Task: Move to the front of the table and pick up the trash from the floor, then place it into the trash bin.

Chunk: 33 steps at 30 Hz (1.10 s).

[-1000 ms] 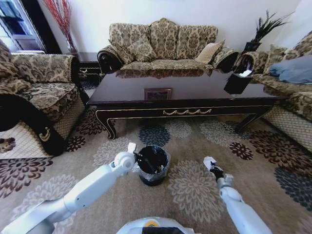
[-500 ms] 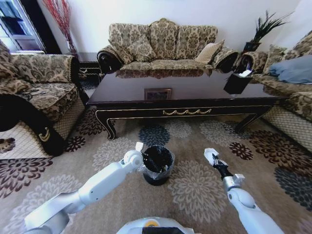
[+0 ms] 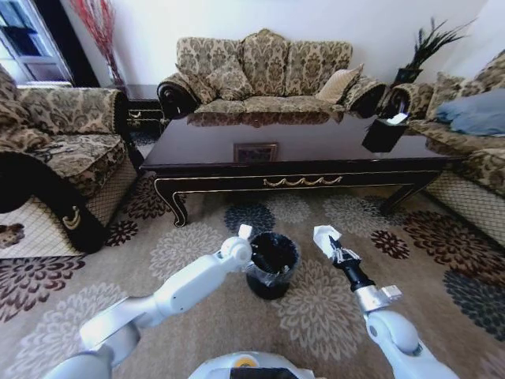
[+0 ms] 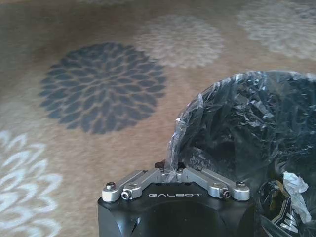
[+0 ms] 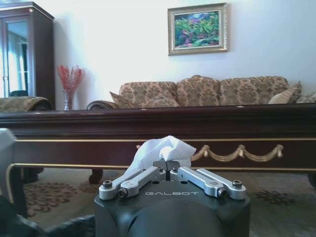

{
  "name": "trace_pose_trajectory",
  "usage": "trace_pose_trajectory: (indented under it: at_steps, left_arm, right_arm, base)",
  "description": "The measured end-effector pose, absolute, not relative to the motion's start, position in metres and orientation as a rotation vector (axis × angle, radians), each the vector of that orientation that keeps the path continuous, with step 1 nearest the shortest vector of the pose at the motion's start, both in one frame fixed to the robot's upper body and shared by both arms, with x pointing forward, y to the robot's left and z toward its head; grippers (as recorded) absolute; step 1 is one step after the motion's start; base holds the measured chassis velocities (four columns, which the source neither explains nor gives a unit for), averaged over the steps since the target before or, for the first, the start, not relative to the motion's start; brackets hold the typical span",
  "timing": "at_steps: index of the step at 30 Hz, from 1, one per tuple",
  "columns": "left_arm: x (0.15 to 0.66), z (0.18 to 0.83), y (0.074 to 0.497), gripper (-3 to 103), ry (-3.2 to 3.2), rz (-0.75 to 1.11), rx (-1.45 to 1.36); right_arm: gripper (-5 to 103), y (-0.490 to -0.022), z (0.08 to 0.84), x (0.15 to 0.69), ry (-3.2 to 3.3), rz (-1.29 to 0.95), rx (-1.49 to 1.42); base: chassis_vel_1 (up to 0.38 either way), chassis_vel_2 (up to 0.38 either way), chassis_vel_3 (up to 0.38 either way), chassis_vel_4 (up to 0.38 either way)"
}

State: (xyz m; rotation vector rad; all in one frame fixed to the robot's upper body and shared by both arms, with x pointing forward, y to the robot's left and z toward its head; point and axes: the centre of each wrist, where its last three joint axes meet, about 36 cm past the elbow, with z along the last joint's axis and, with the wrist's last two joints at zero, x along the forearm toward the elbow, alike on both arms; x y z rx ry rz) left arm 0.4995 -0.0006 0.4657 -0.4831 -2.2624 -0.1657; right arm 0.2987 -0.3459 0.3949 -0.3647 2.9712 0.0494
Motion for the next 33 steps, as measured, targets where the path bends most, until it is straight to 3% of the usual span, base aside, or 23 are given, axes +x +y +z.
trace_pose_trajectory:
  at_steps: [16,19,27,29,33]
  left_arm:
    - [0.475,0.487,-0.042,3,-2.26,-0.218,-0.604]
    - [0.474,0.489,-0.041,3,-2.26,-0.217,-0.607]
    - [0.475,0.49,-0.031,3,-2.267,-0.22,-0.589]
    - [0.475,0.49,-0.03,3,-2.267,-0.218,-0.588]
    - [0.476,0.49,-0.026,3,-2.267,-0.216,-0.581]
  right_arm:
    - [-3,-0.317,0.39,0.275,3.011,0.077,-0.423]
    - [1,-0.317,0.388,0.274,3.019,0.073,-0.423]
    - [38,-0.318,0.383,0.272,3.032,0.067,-0.434]
    - [38,-0.318,0.382,0.271,3.034,0.064,-0.434]
    - [61,-0.319,0.378,0.269,3.028,0.041,-0.45]
  base:
    - [0.0,0.0,0.0,0.0]
    - [0.0,0.0,0.0,0.0]
    - [0.0,0.0,0.0,0.0]
    - [0.0,0.0,0.0,0.0]
    - [0.0,0.0,0.0,0.0]
